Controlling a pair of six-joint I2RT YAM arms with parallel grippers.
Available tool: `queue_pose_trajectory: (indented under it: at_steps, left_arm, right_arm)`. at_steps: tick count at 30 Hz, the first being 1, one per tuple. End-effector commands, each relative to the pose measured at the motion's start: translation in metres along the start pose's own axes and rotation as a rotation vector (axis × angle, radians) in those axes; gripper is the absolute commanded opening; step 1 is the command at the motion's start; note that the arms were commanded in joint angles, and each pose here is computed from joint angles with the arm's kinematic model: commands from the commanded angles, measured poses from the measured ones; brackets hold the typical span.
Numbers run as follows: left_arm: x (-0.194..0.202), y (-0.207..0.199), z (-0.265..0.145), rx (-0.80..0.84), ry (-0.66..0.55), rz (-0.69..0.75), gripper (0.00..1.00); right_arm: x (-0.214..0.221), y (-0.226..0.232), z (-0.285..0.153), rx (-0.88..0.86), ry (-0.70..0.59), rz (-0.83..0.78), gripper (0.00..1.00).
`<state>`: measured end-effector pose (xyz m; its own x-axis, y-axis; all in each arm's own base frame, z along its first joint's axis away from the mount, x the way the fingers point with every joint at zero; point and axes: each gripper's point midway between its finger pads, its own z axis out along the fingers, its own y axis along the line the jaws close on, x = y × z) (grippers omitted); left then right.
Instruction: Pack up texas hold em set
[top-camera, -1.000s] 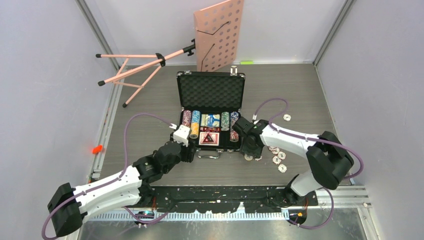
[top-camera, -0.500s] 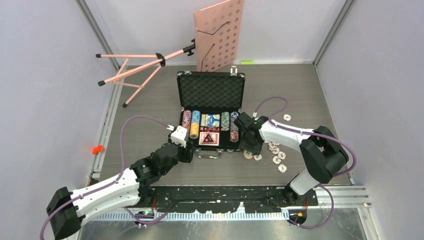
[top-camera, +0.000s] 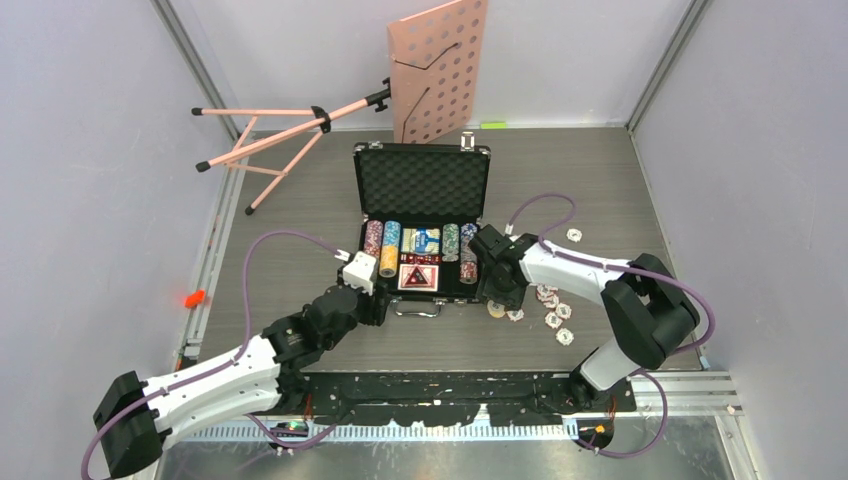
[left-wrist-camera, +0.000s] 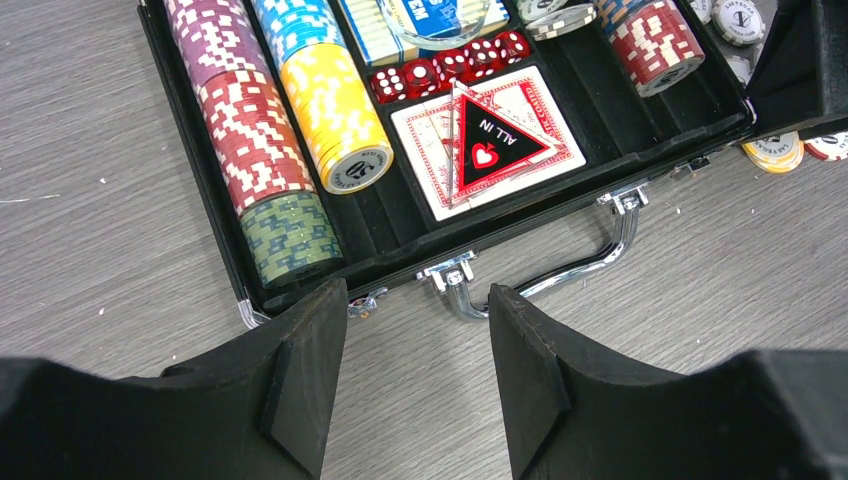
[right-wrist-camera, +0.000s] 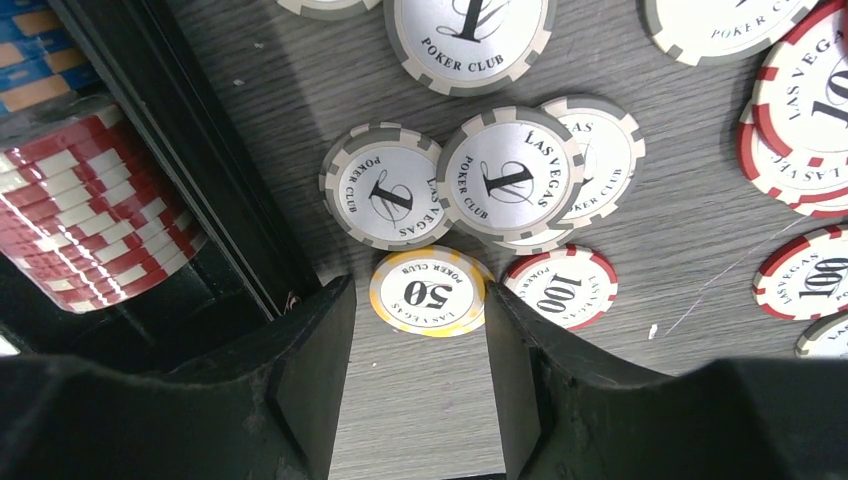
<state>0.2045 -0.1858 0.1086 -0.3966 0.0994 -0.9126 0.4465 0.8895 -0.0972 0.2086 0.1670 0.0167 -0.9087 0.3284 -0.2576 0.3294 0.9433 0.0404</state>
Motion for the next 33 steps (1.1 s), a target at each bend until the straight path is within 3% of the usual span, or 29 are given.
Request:
queue_pose_trajectory:
  at_steps: [1, 18, 25, 33]
  left_arm:
    - [-0.017, -0.001, 0.002, -0.009, -0.063, -0.020, 0.56]
    - [-0.016, -0.002, 0.002, -0.007, -0.058, -0.018, 0.56]
    - [-0.016, -0.001, 0.003, -0.009, -0.057, -0.017, 0.56]
    - [-0.016, -0.002, 0.003, -0.007, -0.059, -0.017, 0.56]
  right_arm:
    - [0.006, -0.022, 0.006, 0.058, 0.000, -0.013, 0.56]
    - [0.016, -0.022, 0.016, 0.046, 0.027, -0.001, 0.56]
    - [0.018, -0.026, 0.020, 0.078, 0.043, -0.017, 0.49]
    - [0.023, -0.011, 0.007, -0.023, 0.074, -0.008, 0.37]
